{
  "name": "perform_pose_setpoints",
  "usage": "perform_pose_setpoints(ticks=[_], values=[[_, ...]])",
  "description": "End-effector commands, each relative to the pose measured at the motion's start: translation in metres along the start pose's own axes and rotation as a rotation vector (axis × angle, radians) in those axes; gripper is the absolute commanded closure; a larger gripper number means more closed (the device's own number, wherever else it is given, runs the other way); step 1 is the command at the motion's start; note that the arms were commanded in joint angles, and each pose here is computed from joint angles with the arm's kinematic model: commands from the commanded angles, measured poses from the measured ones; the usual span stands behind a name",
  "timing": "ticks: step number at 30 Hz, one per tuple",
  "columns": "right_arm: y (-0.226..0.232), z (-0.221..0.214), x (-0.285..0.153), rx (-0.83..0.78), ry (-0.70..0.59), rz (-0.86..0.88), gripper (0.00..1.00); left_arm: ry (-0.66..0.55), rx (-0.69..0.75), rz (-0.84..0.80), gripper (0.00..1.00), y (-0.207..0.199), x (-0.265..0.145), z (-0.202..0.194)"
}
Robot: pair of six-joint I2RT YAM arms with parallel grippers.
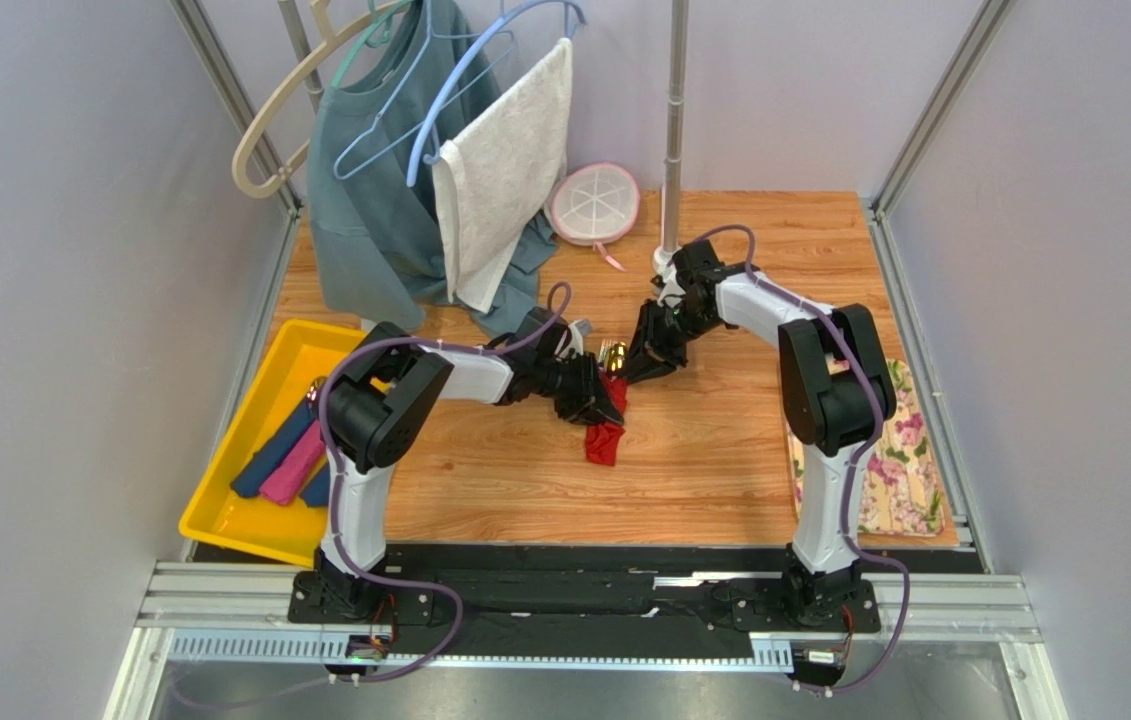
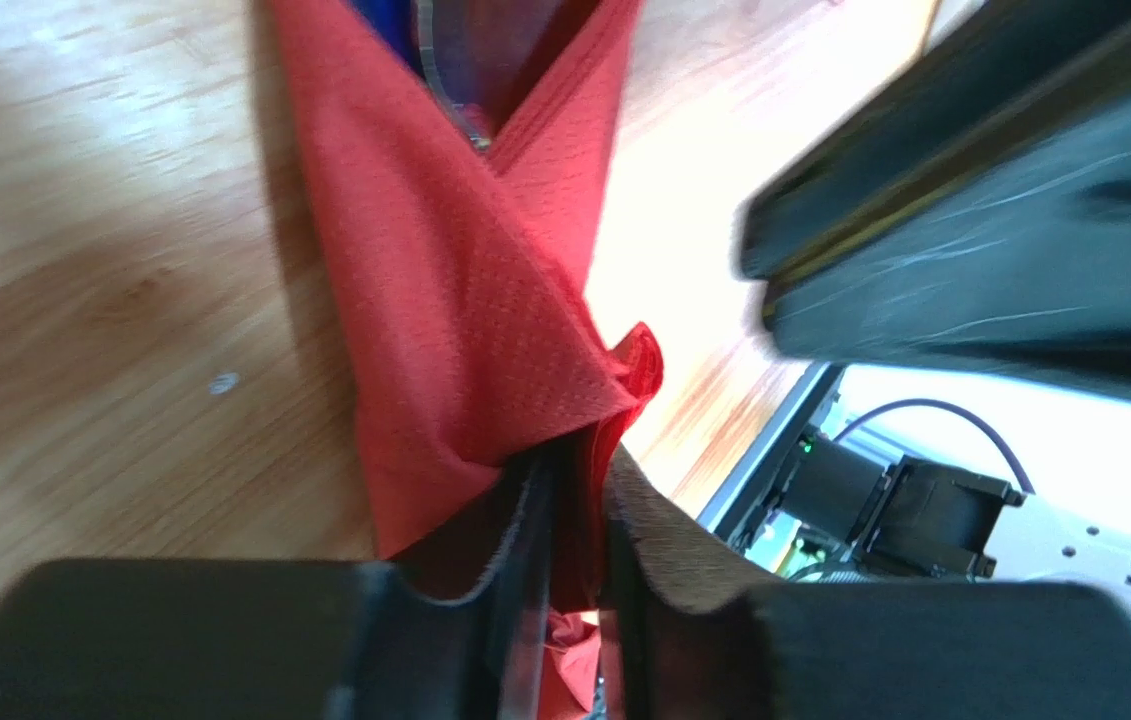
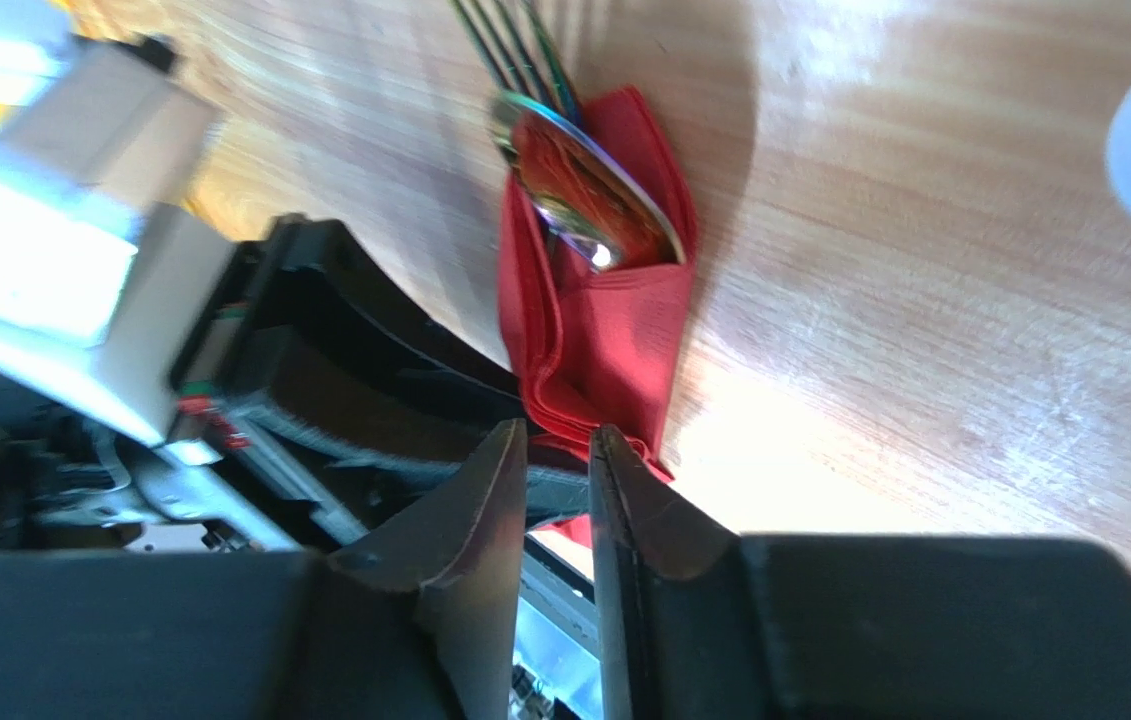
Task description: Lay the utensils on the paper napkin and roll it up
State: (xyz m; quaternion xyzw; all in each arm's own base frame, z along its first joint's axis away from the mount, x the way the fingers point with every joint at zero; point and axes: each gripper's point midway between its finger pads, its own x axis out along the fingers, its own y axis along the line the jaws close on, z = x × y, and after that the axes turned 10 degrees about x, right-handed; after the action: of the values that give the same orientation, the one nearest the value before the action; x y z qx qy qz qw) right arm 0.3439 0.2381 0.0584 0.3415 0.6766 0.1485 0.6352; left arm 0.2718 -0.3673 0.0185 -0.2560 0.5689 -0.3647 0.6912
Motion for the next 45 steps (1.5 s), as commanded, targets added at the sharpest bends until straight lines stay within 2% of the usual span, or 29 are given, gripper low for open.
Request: perform_pose_setpoints(ticks=[1,3,9,10,13,15,19,34,36,39,45], values=[[-0.003,-0.008,-0.001,-0.016,0.012,-0.006,0.72,0.069,-0.012,0.174,0.7,0.052,0.009,-0.031],[-0.005,-0.008,0.004,-0.013,0.016,-0.013,0.69,0.063,0.011,0.167,0.64,0.049,0.009,-0.03],[-0.004,-0.007,0.011,-0.011,0.031,-0.009,0.68,0.051,0.053,0.156,0.63,0.044,0.007,-0.025],[-0.004,-0.005,0.011,-0.014,0.026,-0.013,0.64,0.045,0.07,0.152,0.64,0.042,0.007,-0.024],[-0.005,-0.006,0.015,-0.017,0.03,-0.023,0.6,0.026,0.112,0.146,0.71,0.036,0.004,-0.021],[-0.007,-0.006,0.018,-0.016,0.034,-0.031,0.57,0.016,0.14,0.137,0.81,0.032,0.004,-0.018],[-0.011,-0.005,0.024,-0.007,0.033,-0.042,0.58,0.004,0.174,0.144,1.0,0.031,0.003,-0.015],[-0.004,-0.01,0.027,0.035,0.068,0.004,0.56,0.067,0.305,0.11,1.0,0.03,0.009,-0.027],[-0.001,-0.011,0.026,0.033,0.072,0.019,0.55,0.07,0.313,0.108,1.0,0.03,0.01,-0.028],[0.001,-0.012,0.025,0.03,0.07,0.031,0.46,0.066,0.333,0.09,1.0,0.027,0.009,-0.026],[-0.003,-0.017,0.027,0.043,0.082,0.027,0.48,0.071,0.387,0.07,1.0,0.018,0.007,-0.022]])
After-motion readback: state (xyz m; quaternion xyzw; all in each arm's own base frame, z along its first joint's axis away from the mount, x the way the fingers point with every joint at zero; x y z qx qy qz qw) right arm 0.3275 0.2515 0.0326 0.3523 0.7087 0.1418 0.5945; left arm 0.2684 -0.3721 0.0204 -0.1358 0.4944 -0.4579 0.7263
